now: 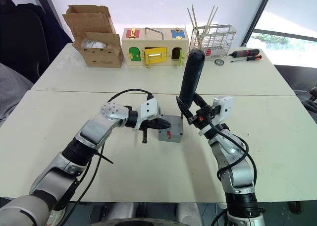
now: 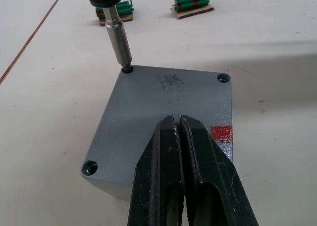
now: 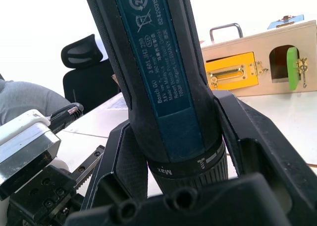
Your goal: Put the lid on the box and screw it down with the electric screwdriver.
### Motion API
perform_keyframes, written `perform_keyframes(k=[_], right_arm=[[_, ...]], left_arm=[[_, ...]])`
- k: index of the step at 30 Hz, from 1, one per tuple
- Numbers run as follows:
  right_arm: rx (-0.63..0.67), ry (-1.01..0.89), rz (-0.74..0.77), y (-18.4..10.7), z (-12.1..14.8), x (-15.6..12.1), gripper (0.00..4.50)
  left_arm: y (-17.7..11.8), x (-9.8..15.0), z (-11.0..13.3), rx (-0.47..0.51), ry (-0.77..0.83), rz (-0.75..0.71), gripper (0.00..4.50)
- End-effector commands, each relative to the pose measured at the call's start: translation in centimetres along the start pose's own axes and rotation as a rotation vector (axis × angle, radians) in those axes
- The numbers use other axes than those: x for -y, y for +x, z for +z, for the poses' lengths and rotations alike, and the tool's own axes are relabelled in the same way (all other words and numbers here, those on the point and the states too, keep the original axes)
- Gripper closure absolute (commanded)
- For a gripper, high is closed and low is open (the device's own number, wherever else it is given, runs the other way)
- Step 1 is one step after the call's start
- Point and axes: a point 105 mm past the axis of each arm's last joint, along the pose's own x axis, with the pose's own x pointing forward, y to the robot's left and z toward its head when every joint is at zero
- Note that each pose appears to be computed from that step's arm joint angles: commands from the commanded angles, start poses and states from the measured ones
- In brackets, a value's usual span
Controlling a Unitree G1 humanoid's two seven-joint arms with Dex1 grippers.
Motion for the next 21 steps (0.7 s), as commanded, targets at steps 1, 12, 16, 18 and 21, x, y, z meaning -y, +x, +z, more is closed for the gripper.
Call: perform_keyframes(k=[1,12,16,18,21], right_arm=[[-0.203,0.093,-0.035,-1.6,-5.4,0.1,2.69],[-0.080,-0.008,0.000,0.7,-0.6,-0.1,2.69],[-0.065,-0.013,0.002,1.0,0.4,-0.1,2.69],[-0.077,-0.004,0.003,0.9,0.1,-0.1,2.69],[-0.108,0.011,-0.001,0.3,-0.9,-0.1,2.69]], left_arm=[[1.0,1.7,-4.4,-0.153,-0.099,-0.048,4.40],[1.1,1.6,-4.4,-0.152,-0.095,-0.045,4.40],[1.3,1.7,-4.3,-0.151,-0.095,-0.046,4.40],[1.3,1.7,-4.3,-0.149,-0.095,-0.047,4.40],[1.4,1.6,-4.3,-0.147,-0.095,-0.047,4.40]])
